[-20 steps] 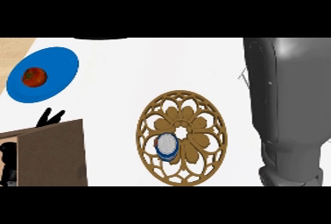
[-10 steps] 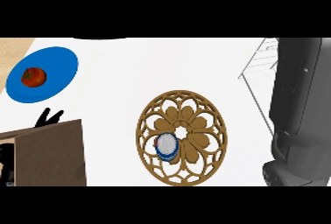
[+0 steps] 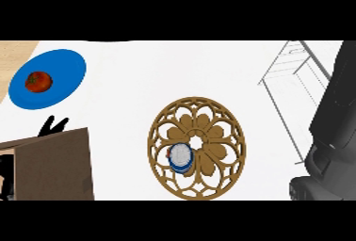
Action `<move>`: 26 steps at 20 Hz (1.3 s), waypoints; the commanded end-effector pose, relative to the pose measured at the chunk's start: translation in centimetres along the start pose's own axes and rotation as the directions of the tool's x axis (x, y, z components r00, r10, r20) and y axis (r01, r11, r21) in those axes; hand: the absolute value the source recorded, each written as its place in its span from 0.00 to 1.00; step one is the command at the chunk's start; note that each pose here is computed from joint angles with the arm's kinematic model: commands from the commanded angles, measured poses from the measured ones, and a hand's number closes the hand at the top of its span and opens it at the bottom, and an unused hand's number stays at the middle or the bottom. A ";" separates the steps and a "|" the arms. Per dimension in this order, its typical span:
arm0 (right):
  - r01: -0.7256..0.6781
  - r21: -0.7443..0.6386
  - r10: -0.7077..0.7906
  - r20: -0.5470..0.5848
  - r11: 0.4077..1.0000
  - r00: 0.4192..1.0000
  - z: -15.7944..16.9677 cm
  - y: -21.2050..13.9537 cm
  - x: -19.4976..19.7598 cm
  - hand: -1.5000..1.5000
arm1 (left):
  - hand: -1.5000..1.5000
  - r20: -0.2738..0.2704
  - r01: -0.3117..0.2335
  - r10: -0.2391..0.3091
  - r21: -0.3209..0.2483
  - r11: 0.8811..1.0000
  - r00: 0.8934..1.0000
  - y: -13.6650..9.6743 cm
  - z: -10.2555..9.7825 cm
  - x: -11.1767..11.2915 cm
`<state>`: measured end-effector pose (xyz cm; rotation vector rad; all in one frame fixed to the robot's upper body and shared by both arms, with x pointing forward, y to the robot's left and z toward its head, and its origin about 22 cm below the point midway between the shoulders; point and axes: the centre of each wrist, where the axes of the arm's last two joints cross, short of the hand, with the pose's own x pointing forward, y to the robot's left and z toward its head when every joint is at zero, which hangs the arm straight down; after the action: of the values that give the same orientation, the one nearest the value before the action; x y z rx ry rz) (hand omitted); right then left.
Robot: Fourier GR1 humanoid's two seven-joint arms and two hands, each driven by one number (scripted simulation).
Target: Pick the cupcake from the placemat and place it in the tiered shelf
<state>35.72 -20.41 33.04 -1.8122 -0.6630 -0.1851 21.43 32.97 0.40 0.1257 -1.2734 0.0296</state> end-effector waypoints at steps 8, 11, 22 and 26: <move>0.024 -0.009 -0.026 -0.266 1.000 0.964 -4.5 2.4 -3.2 0.00 | 0.50 0.078 0.129 -0.134 0.060 0.990 0.988 0.8 -1.0 0.2; -0.077 0.055 0.087 -0.211 0.995 0.974 -3.5 4.3 -5.3 0.00 | 0.50 0.048 0.121 -0.123 0.047 0.992 0.991 0.9 -0.7 -1.5; 0.223 -0.035 -0.225 -0.215 0.974 0.950 -5.5 1.0 -6.9 0.00 | 0.50 0.057 0.129 -0.133 0.072 0.989 0.989 3.1 -0.9 0.3; 0.357 -0.013 -0.349 -0.246 0.934 0.904 -3.1 2.0 -7.3 0.00 | 0.50 0.049 0.120 -0.123 0.059 0.991 0.991 1.9 -1.0 -0.3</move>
<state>31.84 -27.24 29.91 -1.6779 -0.7459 -0.5054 21.80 33.04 0.35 0.1123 -1.2665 0.0094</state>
